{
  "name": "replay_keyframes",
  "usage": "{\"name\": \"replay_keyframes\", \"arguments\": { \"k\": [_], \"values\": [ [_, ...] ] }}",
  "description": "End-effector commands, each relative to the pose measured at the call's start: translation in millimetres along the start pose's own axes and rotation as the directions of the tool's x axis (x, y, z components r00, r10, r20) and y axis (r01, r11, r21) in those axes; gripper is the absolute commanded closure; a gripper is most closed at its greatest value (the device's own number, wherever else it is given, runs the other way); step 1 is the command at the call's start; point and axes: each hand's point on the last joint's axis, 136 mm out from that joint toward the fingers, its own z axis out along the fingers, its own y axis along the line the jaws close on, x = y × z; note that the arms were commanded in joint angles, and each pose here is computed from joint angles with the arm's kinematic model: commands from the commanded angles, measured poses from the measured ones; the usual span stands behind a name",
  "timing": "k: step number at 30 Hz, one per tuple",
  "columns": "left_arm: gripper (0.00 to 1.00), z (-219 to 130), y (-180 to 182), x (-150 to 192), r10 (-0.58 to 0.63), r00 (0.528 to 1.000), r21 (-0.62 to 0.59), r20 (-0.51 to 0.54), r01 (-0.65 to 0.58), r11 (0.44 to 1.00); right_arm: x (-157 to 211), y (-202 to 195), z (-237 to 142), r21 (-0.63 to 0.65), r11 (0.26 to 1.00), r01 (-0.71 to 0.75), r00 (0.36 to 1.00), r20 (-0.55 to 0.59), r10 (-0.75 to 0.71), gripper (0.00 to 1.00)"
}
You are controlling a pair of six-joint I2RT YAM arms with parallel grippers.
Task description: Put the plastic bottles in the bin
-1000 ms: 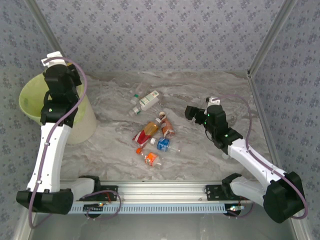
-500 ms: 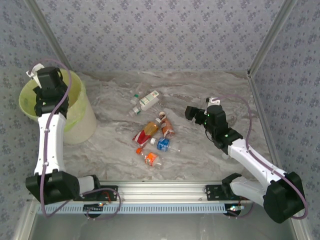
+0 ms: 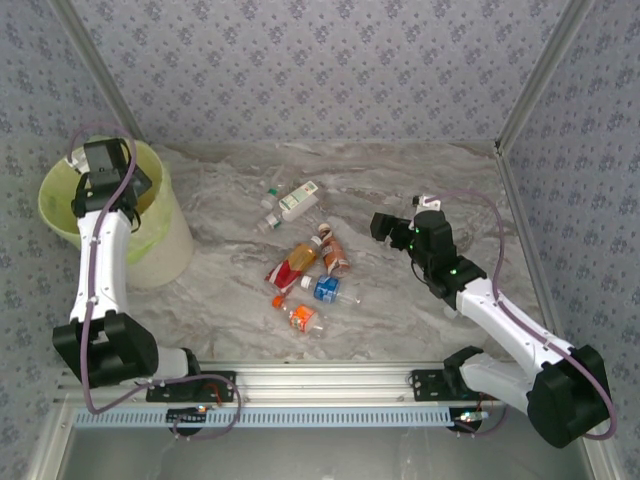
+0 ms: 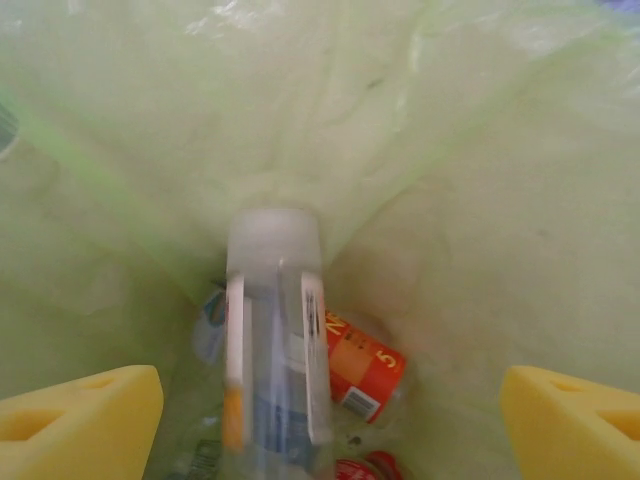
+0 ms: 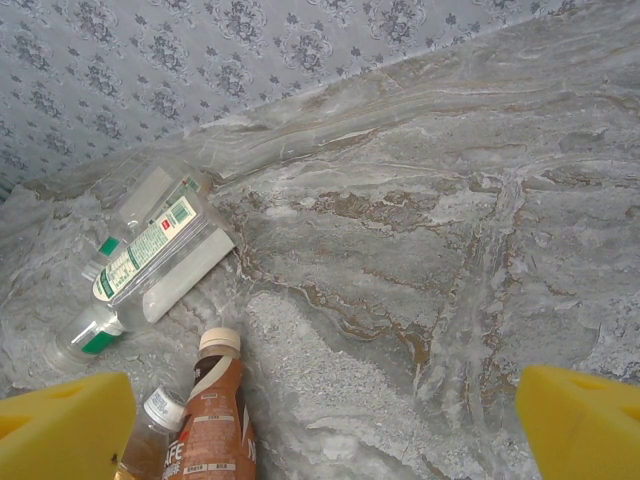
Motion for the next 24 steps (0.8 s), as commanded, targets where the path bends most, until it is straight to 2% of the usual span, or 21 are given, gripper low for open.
{"name": "replay_keyframes", "arguments": {
  "k": [1,8,14,20,24],
  "values": [
    [0.11,-26,-14,-14,-0.037,0.999,0.110,0.020,0.035,0.993,2,-6,0,0.024,1.000,-0.013,1.000,-0.004,0.013,0.00],
    [0.08,-70,-47,-26,-0.021,0.997,0.294,0.070,-0.001,0.956,2,-5,3,0.025,1.000,-0.013,1.000,-0.004,0.013,0.00],
    [0.00,-119,-95,-21,0.070,0.987,0.454,0.145,-0.129,0.882,1,-2,6,0.020,1.000,-0.013,1.000,-0.005,0.013,0.00],
    [0.00,-167,-158,8,0.221,0.948,0.584,0.229,-0.315,0.748,-1,1,7,0.012,1.000,-0.008,1.000,-0.008,0.008,0.00],
    [0.00,-181,-195,34,0.344,0.907,0.648,0.244,-0.416,0.638,1,2,8,0.008,1.000,-0.005,1.000,-0.016,0.005,0.00]
  ]
}}
